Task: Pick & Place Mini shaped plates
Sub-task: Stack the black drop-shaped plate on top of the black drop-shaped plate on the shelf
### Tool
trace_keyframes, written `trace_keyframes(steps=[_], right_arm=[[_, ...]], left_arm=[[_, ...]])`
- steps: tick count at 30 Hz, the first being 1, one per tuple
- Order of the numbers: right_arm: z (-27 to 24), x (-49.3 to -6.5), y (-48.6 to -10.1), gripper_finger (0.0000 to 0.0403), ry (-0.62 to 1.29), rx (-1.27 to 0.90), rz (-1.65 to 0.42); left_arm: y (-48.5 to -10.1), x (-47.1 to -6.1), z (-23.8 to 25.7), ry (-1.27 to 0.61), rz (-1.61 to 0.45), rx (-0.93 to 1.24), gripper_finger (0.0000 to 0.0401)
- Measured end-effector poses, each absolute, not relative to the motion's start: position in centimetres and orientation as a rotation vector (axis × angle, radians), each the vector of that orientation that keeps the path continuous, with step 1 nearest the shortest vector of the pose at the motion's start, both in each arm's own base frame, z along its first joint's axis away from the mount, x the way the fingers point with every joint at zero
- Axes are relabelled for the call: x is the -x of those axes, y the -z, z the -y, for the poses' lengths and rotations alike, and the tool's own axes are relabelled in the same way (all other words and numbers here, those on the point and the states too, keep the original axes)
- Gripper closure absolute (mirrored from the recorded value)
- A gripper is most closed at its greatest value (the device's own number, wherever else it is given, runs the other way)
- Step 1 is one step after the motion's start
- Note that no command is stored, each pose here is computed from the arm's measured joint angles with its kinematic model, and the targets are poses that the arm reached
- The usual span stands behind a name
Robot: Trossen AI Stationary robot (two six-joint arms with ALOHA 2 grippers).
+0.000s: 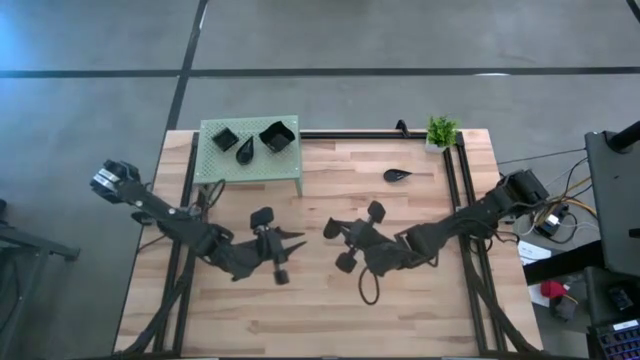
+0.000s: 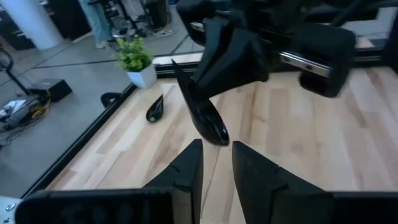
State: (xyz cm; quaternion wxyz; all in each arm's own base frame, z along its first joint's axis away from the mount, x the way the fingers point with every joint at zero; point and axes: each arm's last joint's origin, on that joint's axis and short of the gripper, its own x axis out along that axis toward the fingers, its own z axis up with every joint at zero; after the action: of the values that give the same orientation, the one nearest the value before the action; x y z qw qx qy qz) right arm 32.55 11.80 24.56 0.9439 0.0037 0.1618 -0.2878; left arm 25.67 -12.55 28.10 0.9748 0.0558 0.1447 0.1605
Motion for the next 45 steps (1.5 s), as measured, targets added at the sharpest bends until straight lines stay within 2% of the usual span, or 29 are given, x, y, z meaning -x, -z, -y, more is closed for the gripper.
trace_keyframes(steps=[9, 22, 30, 35, 39, 45], right_arm=[[-11.7, -32.7, -24.7, 0.0394, 0.581, 0.02, -0.327], [-11.7, -32.7, -24.7, 0.0394, 0.578, 0.038, -0.333], [-11.7, -32.7, -24.7, 0.0394, 0.577, 0.043, -0.335], [-11.7, -32.7, -24.7, 0.0394, 0.575, 0.049, -0.337], [-11.7, -32.7, -24.7, 0.0394, 0.575, 0.049, -0.337], [-11.7, -32.7, -24.7, 0.0394, 0.574, 0.051, -0.334]], left_arm=[[-26.2, -28.7, 11.9, -0.383, -0.283, -0.133, 0.032], [-26.1, -31.0, 12.5, -0.397, -0.278, -0.116, 0.032], [-26.8, -30.9, 12.4, -0.418, -0.26, -0.105, 0.032], [-27.2, -30.6, 12.1, -0.512, -0.236, -0.107, 0.0321], [-27.1, -30.8, 11.9, -0.509, -0.221, -0.025, 0.0321], [-26.2, -31.3, 11.8, -0.517, -0.243, -0.033, 0.0321]])
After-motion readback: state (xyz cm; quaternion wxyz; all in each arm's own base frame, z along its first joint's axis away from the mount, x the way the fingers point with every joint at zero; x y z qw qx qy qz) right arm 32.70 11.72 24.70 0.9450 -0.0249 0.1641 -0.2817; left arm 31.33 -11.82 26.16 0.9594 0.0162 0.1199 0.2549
